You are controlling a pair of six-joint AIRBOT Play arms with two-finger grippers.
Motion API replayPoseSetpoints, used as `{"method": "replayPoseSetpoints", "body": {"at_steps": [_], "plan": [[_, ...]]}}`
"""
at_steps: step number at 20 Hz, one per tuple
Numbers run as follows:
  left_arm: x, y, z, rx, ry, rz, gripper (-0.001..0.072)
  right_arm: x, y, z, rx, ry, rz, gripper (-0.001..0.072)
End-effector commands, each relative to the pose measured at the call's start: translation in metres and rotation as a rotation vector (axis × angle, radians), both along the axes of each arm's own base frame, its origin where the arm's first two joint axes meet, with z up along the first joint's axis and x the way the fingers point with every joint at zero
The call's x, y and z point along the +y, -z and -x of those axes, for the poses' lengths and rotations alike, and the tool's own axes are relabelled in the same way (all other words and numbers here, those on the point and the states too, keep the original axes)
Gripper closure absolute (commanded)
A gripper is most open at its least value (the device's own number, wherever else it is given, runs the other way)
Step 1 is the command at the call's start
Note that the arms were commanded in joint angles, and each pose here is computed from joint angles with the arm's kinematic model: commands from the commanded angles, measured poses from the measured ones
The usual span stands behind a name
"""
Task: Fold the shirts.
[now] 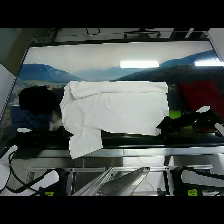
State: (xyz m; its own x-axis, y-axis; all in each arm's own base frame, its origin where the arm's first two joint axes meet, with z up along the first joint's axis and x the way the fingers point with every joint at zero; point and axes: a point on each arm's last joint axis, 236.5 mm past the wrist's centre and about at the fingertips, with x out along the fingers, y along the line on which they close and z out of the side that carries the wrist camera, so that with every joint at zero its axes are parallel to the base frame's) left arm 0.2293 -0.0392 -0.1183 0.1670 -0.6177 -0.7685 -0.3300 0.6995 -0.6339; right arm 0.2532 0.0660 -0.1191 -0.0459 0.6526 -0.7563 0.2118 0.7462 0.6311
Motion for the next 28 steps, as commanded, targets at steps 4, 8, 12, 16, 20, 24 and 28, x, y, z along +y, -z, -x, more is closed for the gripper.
{"method": "replayPoseSetpoints", "body": {"at_steps": [4,8,12,16,20,24,28], "plan": [[-0.002,-0.026,-0.009,-0.096,0.009,-0.011,0.0680,-0.026,0.012,0.012,0.008,-0.047,0.085,0.0455],[-0.006,-0.028,-0.007,-0.099,0.028,0.004,0.0679,-0.022,0.006,0.013,0.009,-0.050,0.048,0.0697],[-0.009,-0.032,-0.012,-0.119,0.018,0.024,0.0680,-0.033,0.000,0.013,0.034,0.015,0.027,0.0698],[-0.032,-0.070,-0.037,-0.254,-0.014,0.184,0.0679,-0.035,-0.008,0.011,0.015,0.009,0.030,0.0698],[-0.032,-0.103,-0.051,-0.311,0.033,0.224,0.0680,-0.050,-0.023,-0.002,0.008,0.010,0.063,0.0698],[-0.035,-0.162,-0.090,-0.470,0.084,0.235,0.0680,-0.037,-0.070,-0.036,-0.086,0.019,-0.058,0.0698],[-0.038,-0.187,-0.134,-0.547,0.119,0.176,0.0680,-0.040,-0.114,-0.098,-0.290,0.106,-0.094,0.0698]]}}
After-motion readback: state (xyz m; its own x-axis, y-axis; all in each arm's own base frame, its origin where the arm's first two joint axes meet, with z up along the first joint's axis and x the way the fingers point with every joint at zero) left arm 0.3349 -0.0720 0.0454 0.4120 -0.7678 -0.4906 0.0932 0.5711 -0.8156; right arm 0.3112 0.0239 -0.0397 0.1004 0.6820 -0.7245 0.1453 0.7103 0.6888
